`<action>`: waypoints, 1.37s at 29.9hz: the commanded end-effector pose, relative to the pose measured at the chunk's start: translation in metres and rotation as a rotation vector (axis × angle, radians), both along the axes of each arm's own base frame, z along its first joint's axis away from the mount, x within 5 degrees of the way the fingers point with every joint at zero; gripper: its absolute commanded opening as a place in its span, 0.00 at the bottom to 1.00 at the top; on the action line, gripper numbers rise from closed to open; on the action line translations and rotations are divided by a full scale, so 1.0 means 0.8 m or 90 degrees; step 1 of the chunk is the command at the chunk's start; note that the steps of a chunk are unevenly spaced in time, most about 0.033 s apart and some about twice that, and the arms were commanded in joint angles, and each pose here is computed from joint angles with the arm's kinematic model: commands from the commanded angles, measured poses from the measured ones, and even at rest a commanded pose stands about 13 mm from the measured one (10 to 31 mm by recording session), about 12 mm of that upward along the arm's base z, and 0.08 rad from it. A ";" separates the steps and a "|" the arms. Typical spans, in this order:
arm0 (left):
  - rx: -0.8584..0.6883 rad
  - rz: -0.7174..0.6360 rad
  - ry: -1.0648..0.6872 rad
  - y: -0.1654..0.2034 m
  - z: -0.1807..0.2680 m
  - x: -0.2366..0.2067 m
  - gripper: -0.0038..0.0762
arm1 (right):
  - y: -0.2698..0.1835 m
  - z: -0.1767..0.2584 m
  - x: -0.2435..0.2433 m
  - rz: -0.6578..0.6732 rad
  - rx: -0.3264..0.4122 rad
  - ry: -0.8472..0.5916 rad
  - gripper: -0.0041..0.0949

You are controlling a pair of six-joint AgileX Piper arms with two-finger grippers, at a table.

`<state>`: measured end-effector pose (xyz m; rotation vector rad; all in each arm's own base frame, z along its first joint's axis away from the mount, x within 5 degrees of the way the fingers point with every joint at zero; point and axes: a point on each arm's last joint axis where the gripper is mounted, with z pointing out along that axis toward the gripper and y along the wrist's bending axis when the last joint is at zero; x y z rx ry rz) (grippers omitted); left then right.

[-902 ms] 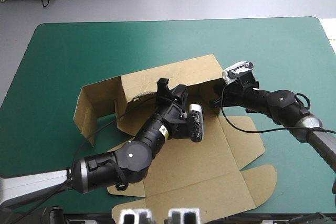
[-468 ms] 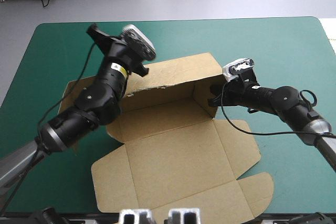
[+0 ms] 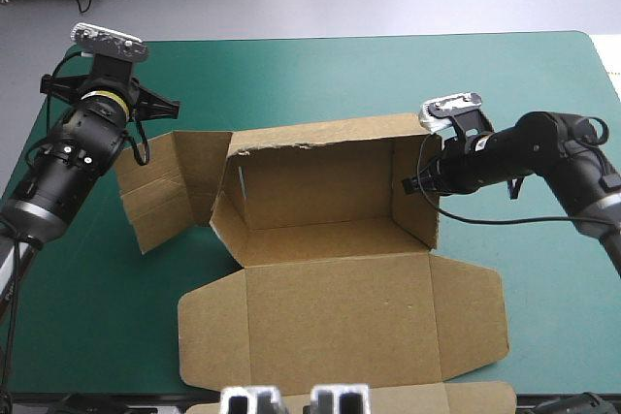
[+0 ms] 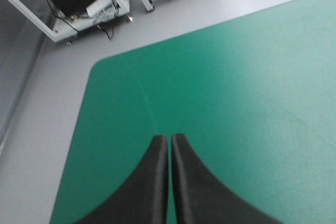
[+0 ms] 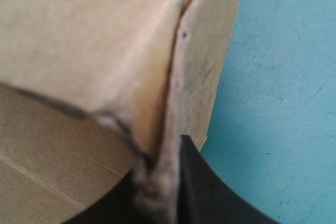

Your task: Fold the box

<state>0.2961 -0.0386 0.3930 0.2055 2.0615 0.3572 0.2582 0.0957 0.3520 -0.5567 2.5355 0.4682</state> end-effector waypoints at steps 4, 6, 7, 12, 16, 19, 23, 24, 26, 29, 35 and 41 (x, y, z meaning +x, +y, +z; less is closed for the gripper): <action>-0.074 -0.032 0.013 0.010 0.017 -0.012 0.06 | 0.009 -0.029 0.030 0.030 -0.032 0.081 0.04; -0.081 -0.041 0.036 0.008 0.013 -0.014 0.06 | 0.011 -0.048 0.048 0.040 -0.048 0.072 0.04; -0.089 -0.043 0.044 0.007 0.012 -0.015 0.06 | 0.013 -0.056 0.057 0.041 -0.051 0.059 0.04; -0.109 -0.054 0.058 0.003 0.010 -0.016 0.06 | 0.017 -0.071 0.087 0.022 -0.050 -0.015 0.06; -0.101 -0.059 0.059 0.003 0.010 -0.016 0.06 | 0.016 -0.068 0.094 0.009 -0.053 -0.052 0.19; -0.099 -0.060 0.059 0.003 0.010 -0.016 0.06 | 0.016 -0.066 0.098 -0.003 -0.047 -0.074 0.32; -0.088 -0.067 0.062 0.003 0.009 -0.016 0.06 | 0.016 -0.054 0.102 -0.002 -0.050 -0.097 0.40; -0.086 -0.067 0.062 0.003 0.009 -0.016 0.06 | 0.015 -0.047 0.103 0.000 -0.052 -0.102 0.40; -0.086 -0.067 0.063 0.003 0.009 -0.016 0.06 | 0.014 -0.028 0.105 0.006 -0.058 -0.125 0.40; -0.086 -0.067 0.064 0.003 0.009 -0.016 0.06 | 0.013 0.011 0.103 0.012 -0.063 -0.173 0.40; -0.085 -0.063 0.076 0.004 0.007 -0.017 0.06 | 0.006 0.099 0.077 0.021 -0.062 -0.235 0.40; -0.077 -0.016 0.184 0.011 -0.008 -0.030 0.06 | -0.005 0.123 0.044 0.011 -0.081 -0.162 0.40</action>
